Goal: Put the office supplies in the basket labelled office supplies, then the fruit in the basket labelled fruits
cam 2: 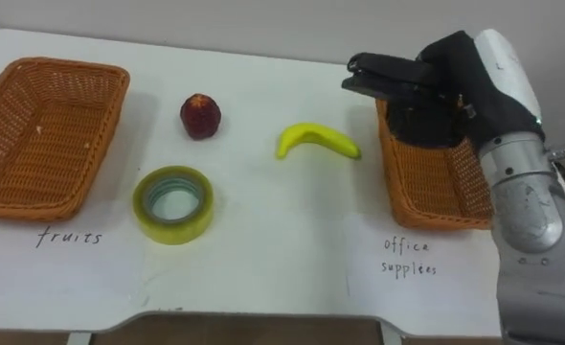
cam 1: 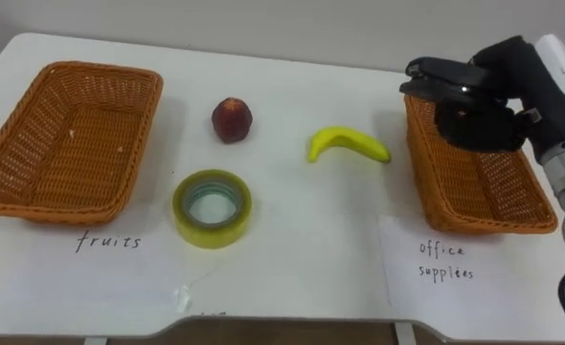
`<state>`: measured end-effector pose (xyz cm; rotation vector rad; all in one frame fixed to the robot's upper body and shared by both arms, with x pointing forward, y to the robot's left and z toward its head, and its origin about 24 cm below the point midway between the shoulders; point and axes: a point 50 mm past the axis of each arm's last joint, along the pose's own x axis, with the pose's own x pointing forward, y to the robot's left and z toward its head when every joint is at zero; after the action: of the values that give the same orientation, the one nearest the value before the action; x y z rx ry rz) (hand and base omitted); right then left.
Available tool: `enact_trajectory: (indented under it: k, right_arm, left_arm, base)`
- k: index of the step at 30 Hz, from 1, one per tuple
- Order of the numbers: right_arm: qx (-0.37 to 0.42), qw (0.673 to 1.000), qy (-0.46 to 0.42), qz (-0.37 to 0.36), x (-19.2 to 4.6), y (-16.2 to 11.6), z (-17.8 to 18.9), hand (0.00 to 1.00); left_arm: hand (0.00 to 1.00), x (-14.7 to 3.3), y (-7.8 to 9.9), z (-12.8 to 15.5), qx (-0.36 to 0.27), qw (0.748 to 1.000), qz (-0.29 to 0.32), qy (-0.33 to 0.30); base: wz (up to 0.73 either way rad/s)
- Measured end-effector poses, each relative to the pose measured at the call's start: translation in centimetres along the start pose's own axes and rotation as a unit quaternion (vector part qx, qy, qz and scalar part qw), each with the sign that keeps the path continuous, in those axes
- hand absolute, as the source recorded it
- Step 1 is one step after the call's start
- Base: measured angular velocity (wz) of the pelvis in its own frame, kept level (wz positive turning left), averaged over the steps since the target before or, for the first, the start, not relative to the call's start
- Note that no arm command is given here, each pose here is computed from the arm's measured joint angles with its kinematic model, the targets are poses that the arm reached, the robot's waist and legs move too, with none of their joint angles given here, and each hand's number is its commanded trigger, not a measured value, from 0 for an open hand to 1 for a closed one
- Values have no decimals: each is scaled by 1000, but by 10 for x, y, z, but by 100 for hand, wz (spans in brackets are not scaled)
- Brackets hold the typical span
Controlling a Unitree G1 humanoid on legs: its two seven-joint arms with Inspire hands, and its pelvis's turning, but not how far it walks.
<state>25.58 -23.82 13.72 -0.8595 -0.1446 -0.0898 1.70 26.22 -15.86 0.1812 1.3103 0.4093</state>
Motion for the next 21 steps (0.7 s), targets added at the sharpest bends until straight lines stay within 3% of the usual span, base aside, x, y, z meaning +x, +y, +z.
enact_trajectory:
  k: [21]
  right_arm:
    - [-11,992,128,-2,-6,9,-61,100]
  left_arm:
    - [0,-1,4,-7,2,1000,23,15]
  base:
    - [1]
